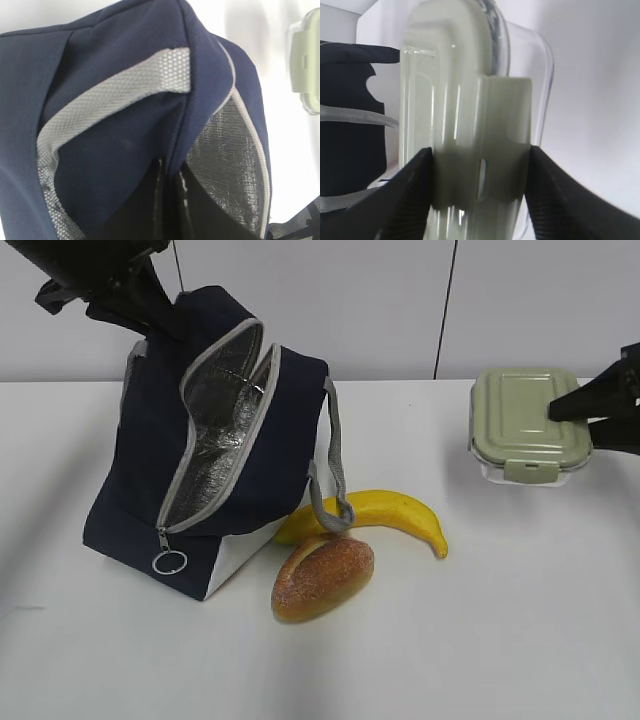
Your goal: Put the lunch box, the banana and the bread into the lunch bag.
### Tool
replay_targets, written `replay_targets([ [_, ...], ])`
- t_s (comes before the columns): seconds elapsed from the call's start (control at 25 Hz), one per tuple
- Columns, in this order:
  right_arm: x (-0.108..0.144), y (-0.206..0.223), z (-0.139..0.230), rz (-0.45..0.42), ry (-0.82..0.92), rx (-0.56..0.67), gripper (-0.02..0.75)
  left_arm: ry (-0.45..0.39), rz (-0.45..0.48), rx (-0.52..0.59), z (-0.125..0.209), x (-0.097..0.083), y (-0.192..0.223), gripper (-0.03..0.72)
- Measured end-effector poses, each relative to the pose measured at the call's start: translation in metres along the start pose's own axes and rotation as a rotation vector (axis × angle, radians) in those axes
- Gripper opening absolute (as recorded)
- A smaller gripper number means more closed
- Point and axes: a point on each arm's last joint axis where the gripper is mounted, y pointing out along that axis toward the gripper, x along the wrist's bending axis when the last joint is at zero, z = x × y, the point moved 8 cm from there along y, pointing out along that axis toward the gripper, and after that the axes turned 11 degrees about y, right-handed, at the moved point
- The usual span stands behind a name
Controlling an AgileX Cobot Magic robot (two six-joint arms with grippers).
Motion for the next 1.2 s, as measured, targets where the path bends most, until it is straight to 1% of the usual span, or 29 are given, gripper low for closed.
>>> replay_targets([
  [0.2, 0.036, -0.019, 0.001, -0.009, -0.029, -0.040, 0.428, 0.000, -0.002, -0.006, -0.001, 0.000, 0.000, -0.016],
  [0.36, 0.071, -0.017, 0.011, -0.028, -0.065, -0.026, 0.428, -0.001, 0.000, -0.007, -0.001, 0.000, 0.000, -0.016],
  [0.48, 0.101, -0.002, 0.029, -0.059, -0.106, 0.030, 0.428, -0.001, 0.001, -0.008, -0.001, 0.000, 0.000, -0.016],
  [0.68, 0.154, 0.024, 0.061, -0.159, -0.131, 0.130, 0.428, -0.004, 0.009, -0.010, -0.002, -0.002, 0.000, -0.016],
  [0.96, 0.220, 0.045, 0.088, -0.229, -0.238, 0.222, 0.427, -0.006, 0.014, -0.012, -0.002, -0.002, 0.000, -0.016],
  [1.08, 0.237, 0.049, 0.091, -0.229, -0.257, 0.218, 0.427, -0.006, 0.014, -0.012, -0.002, -0.002, 0.000, -0.016],
  [1.2, 0.241, 0.059, 0.091, -0.222, -0.255, 0.222, 0.427, -0.006, 0.014, -0.012, -0.002, -0.002, 0.000, -0.016],
])
